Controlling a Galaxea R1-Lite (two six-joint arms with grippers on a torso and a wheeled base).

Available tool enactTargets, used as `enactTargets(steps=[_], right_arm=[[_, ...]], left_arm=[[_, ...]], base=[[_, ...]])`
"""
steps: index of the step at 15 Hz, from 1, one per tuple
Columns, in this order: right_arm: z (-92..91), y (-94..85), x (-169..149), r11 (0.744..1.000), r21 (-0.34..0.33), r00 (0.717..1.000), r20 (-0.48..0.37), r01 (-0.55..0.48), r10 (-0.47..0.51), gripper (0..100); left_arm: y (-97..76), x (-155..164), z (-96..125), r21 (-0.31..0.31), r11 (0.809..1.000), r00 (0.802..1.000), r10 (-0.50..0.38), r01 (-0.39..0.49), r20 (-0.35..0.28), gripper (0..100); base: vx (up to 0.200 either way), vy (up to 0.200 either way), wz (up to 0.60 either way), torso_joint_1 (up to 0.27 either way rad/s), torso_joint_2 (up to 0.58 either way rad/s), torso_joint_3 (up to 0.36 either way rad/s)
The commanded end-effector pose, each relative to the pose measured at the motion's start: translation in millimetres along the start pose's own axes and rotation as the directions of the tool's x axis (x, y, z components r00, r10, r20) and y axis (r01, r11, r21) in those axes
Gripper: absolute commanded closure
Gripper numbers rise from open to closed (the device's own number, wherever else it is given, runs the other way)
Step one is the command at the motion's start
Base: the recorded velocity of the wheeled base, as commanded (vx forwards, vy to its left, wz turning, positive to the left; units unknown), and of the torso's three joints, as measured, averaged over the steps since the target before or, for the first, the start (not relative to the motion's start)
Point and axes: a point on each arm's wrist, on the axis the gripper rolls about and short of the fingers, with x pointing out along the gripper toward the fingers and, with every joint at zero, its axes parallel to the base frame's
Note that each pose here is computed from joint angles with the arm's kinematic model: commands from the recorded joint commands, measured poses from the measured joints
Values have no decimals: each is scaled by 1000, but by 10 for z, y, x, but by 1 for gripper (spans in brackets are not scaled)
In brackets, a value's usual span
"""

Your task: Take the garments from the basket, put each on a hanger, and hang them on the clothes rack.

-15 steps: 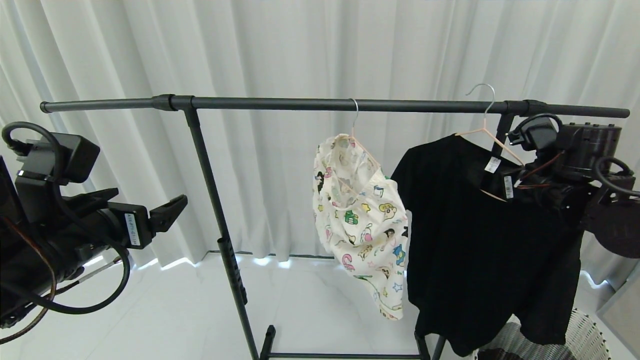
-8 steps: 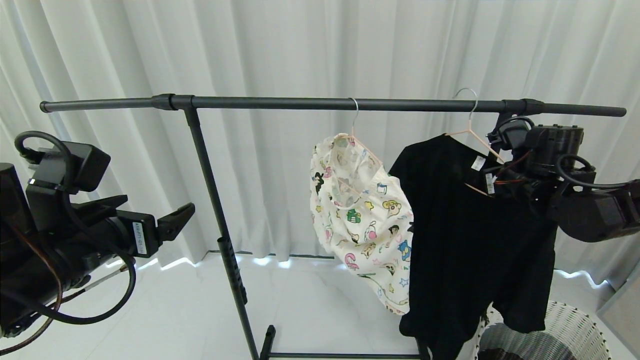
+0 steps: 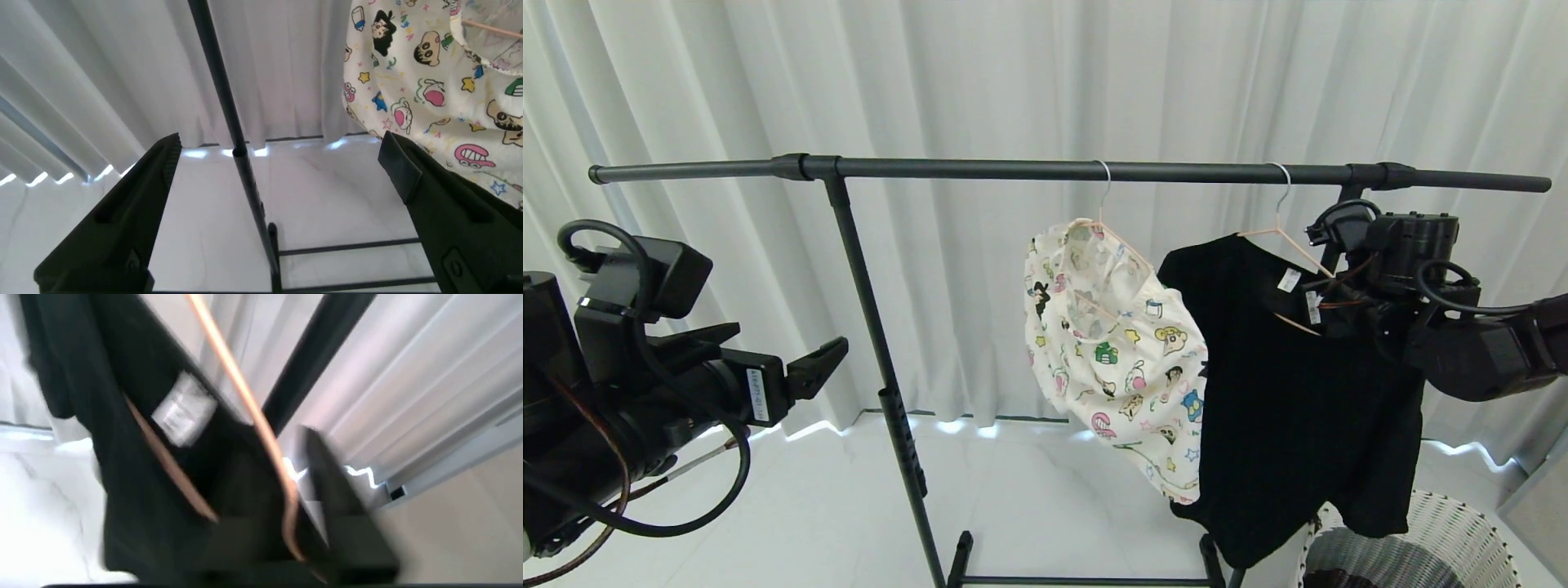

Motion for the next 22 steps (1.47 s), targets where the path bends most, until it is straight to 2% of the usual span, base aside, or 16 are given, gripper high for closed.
enactTargets(steps=[1, 3, 6, 7, 9, 10, 12, 14, 16, 17, 19, 21, 22], right_arm=[[30, -40, -97, 1000, 5, 1000, 8, -1, 1, 0], [169, -144, -343, 999, 50, 999, 48, -7, 5, 0], [472, -556, -997, 994, 107, 998, 65, -4, -2, 0], [500, -675, -1235, 993, 117, 999, 52, -18, 12, 0], [605, -884, -1604, 989, 143, 994, 111, -27, 11, 0], [584, -986, -1725, 989, 145, 994, 107, -4, -12, 0], [393, -1228, -1927, 993, 80, 996, -11, 86, -85, 0], [204, -1374, -2085, 988, 43, 985, -92, 151, -146, 0], [51, -1471, -2166, 975, 26, 967, -132, 223, -218, 0], [-88, -1542, -2228, 960, 8, 947, -168, 280, -275, 0], [-310, -1580, -2338, 941, 1, 918, -217, 340, -331, 0], [-514, -1528, -2493, 941, -3, 916, -228, 339, -331, 0], [-565, -1513, -2529, 941, -3, 916, -229, 337, -329, 0]], left_arm=[[1, 0, 5, 1, 1000, 1000, 2, -2, 2, 0], [23, -4, -14, -1, 1000, 1000, 24, -24, -6, 0], [99, -40, -81, -8, 991, 991, 133, -133, -35, 0], [117, -81, -79, -12, 988, 987, 155, -156, -27, 0], [143, -176, -109, -23, 978, 978, 206, -207, -23, 0], [192, -222, -130, -29, 966, 967, 255, -256, -26, 0], [299, -330, -166, -38, 939, 940, 341, -342, -26, 0], [347, -484, -272, -24, 920, 920, 391, -392, -30, 0], [334, -697, -402, -10, 904, 904, 428, -428, -17, 0], [302, -863, -533, -8, 890, 890, 456, -456, -7, 0], [237, -1081, -791, 13, 864, 864, 503, -503, -7, 0], [207, -1210, -947, 11, 826, 826, 564, -564, -5, 0], [202, -1235, -970, 8, 818, 818, 575, -575, -1, 0]], base=[[0, 0, 0, 0, 0, 0], [0, 0, 0, 0, 0, 0], [0, 0, 0, 0, 0, 0], [0, 0, 0, 0, 0, 0], [0, 0, 0, 0, 0, 0], [0, 0, 0, 0, 0, 0], [0, 0, 0, 0, 0, 0], [0, 0, 0, 0, 0, 0], [0, 0, 0, 0, 0, 0], [0, 0, 0, 0, 0, 0], [0, 0, 0, 0, 0, 0], [0, 0, 0, 0, 0, 0], [0, 0, 0, 0, 0, 0]])
